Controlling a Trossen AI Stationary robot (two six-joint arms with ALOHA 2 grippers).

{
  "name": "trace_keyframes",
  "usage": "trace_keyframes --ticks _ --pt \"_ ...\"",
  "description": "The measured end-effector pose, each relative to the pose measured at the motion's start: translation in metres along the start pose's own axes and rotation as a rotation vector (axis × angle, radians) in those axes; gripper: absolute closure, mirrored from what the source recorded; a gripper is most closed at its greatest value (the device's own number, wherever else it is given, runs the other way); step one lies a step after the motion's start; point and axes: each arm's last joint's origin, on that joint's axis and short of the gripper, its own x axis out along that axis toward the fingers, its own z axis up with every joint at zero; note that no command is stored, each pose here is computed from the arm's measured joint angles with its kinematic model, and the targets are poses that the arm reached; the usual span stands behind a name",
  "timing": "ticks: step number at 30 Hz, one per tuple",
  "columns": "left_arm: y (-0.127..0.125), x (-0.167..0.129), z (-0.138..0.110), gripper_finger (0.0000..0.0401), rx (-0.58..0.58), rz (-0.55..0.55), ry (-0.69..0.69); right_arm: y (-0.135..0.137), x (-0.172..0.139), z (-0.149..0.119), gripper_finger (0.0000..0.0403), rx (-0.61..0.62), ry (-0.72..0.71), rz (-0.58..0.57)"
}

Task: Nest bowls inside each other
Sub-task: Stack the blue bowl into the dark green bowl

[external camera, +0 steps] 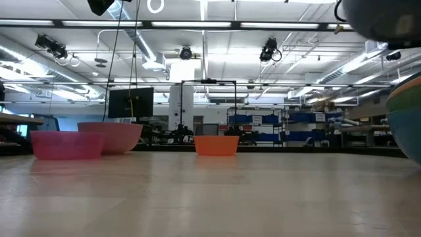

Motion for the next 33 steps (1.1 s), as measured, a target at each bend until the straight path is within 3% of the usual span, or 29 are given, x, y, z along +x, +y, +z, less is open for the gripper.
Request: trace_keyframes --ticks 5,12,25,33 --pt "0.000 0.000 0.000 0.0343 -0.005 0.000 0.000 0.008 0.010 -0.015 0.0403 0.012 0.095 -0.069" --pt "0.000 0.000 0.000 0.0343 -0.012 0.000 0.000 0.007 0.027 -0.026 0.0403 0.015 0.181 -0.345" --pt "-0.001 0.006 0.000 0.0343 -0.008 0.005 0.021 0.019 0.048 -0.021 0.0397 -0.042 0.149 -0.370" --pt "-0.002 0.009 0.000 0.0343 -0.005 -0.005 0.032 0.023 0.055 -0.023 0.0320 -0.035 0.151 -0.385"
